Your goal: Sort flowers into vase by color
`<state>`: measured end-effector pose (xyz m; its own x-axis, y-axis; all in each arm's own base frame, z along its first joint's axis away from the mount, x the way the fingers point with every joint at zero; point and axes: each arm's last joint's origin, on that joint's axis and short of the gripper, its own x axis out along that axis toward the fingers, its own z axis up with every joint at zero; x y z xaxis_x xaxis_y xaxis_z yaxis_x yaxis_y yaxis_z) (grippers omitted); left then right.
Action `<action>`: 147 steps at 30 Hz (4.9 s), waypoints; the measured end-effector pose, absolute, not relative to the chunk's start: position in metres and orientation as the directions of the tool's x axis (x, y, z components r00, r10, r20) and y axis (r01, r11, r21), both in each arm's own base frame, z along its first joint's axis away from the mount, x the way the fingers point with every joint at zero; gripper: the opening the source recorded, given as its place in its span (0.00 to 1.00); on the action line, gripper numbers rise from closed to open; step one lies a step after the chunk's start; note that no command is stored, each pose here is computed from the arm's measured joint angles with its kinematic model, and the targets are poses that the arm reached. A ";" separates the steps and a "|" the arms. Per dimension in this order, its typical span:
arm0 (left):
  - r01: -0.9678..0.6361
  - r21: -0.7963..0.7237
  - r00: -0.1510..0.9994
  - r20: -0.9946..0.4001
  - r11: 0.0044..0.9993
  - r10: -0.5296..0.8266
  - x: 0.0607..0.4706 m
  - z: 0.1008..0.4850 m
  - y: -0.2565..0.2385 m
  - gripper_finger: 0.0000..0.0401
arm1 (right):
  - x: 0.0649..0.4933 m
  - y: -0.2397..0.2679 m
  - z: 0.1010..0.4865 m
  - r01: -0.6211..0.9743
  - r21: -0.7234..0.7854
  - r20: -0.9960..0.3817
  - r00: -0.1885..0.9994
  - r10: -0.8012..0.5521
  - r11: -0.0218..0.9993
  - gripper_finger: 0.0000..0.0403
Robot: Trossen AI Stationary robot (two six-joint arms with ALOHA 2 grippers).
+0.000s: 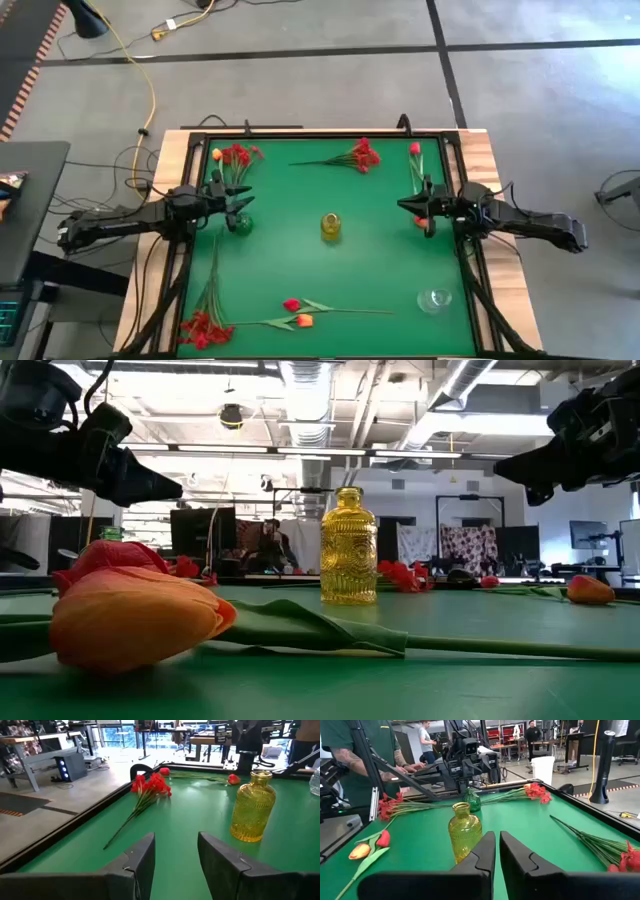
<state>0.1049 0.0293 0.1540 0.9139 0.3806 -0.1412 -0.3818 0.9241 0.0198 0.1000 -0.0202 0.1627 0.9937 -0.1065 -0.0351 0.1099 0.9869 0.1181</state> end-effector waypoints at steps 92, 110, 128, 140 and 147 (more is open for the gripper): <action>-0.341 -0.806 0.892 -0.114 0.484 0.437 0.105 0.157 0.031 0.34 | 0.099 -0.023 0.171 0.189 0.164 0.045 0.979 -0.199 0.968 0.13; -0.580 -0.343 0.808 -0.127 0.739 0.575 0.121 0.211 0.045 0.34 | 0.107 -0.033 0.197 0.394 0.347 0.065 0.895 -0.441 0.851 0.13; -0.485 -0.107 0.826 -0.383 0.868 0.414 0.257 0.258 0.172 0.34 | 0.149 -0.042 0.236 0.409 0.128 -0.073 0.912 -0.403 0.903 0.13; -0.453 -0.052 0.739 -0.581 0.890 0.342 0.336 0.211 0.225 0.34 | 0.157 -0.040 0.228 0.356 0.138 -0.136 0.931 -0.339 0.924 0.13; -0.359 0.110 0.617 -0.717 0.927 0.324 0.348 0.192 0.229 0.38 | 0.160 -0.039 0.225 0.349 0.129 -0.158 0.931 -0.328 0.928 0.13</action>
<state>0.3475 0.2287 0.1922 0.6172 0.3239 -0.7170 -0.3588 0.9269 0.1099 0.1596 -0.0386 0.2249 0.9313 -0.3283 -0.1581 0.3491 0.9281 0.1292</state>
